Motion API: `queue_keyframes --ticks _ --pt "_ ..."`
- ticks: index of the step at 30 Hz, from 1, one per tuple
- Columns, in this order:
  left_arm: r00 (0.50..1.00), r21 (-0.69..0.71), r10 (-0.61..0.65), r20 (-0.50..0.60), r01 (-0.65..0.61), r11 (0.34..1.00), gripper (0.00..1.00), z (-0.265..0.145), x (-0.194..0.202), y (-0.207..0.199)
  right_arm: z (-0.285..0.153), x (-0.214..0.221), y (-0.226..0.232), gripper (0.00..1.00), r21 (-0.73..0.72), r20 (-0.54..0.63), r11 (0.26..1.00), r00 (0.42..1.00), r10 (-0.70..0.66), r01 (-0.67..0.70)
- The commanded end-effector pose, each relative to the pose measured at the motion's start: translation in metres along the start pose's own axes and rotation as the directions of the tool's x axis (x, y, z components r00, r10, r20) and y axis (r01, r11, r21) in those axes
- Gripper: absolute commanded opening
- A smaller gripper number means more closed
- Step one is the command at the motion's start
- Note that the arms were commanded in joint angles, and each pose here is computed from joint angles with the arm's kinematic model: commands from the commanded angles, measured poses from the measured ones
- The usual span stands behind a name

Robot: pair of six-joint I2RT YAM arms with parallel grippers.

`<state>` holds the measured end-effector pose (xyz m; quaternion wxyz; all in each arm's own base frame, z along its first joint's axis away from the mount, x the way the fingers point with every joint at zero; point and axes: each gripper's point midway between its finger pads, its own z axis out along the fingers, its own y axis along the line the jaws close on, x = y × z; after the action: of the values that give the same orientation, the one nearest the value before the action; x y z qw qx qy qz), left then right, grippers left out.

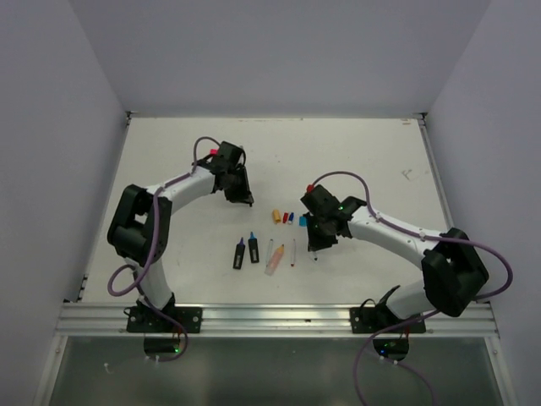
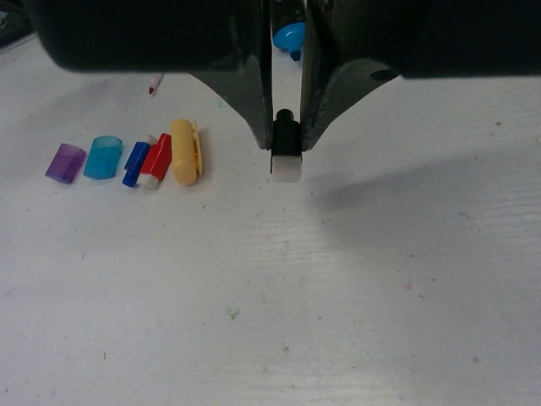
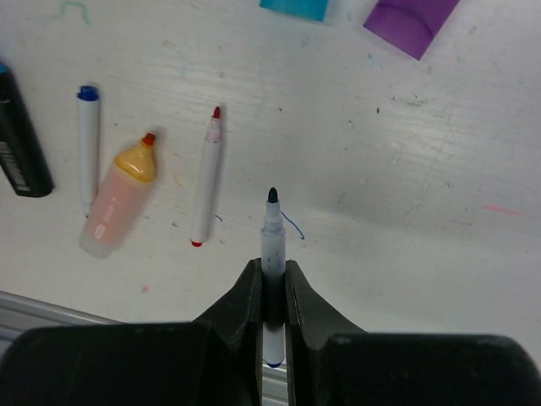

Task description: Open the pen caps

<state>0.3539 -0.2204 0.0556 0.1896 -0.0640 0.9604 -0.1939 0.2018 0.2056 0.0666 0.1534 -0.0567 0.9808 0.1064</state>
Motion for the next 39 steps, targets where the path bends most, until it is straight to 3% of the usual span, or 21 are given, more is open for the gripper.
queue_keyframes --ticks 1,11,16,25,29,34,37,39 --pt "0.998 0.036 0.058 0.03 -0.059 0.998 0.04 0.002 -0.015 -0.018 0.009 0.011 -0.012 0.0 0.047 -0.026 0.999 1.0 -0.009 0.01" --pt "0.998 -0.003 0.05 -0.028 -0.05 0.999 0.16 0.019 0.005 -0.009 0.038 0.002 0.008 0.06 -0.019 -0.055 0.999 0.998 -0.036 0.035" --pt "0.997 -0.018 0.059 -0.045 -0.059 0.998 0.3 0.024 0.01 -0.005 0.049 0.004 0.013 0.09 -0.026 -0.084 0.999 0.996 -0.028 0.026" --pt "0.997 -0.066 0.075 -0.02 -0.076 0.995 0.56 0.022 0.004 0.005 0.048 0.005 0.014 0.31 -0.039 -0.082 0.999 0.996 -0.019 0.016" --pt "0.995 -0.09 0.094 0.026 -0.092 0.992 0.62 0.01 -0.016 0.005 0.042 0.001 0.017 0.42 -0.046 -0.069 0.999 0.997 -0.016 0.013" --pt "0.987 -0.109 0.089 0.137 -0.074 0.991 0.65 -0.01 -0.076 -0.001 0.017 -0.02 0.025 0.5 -0.061 -0.002 0.998 1.0 -0.027 0.027" --pt "0.979 -0.116 0.005 0.202 0.019 0.993 0.68 -0.018 -0.124 0.014 -0.006 -0.036 0.03 0.54 -0.055 0.03 0.997 0.998 -0.051 0.052" --pt "0.98 -0.136 -0.047 0.192 0.074 0.988 0.77 -0.007 -0.136 0.026 -0.016 -0.044 0.033 0.56 -0.054 0.038 0.996 0.997 -0.062 0.064"
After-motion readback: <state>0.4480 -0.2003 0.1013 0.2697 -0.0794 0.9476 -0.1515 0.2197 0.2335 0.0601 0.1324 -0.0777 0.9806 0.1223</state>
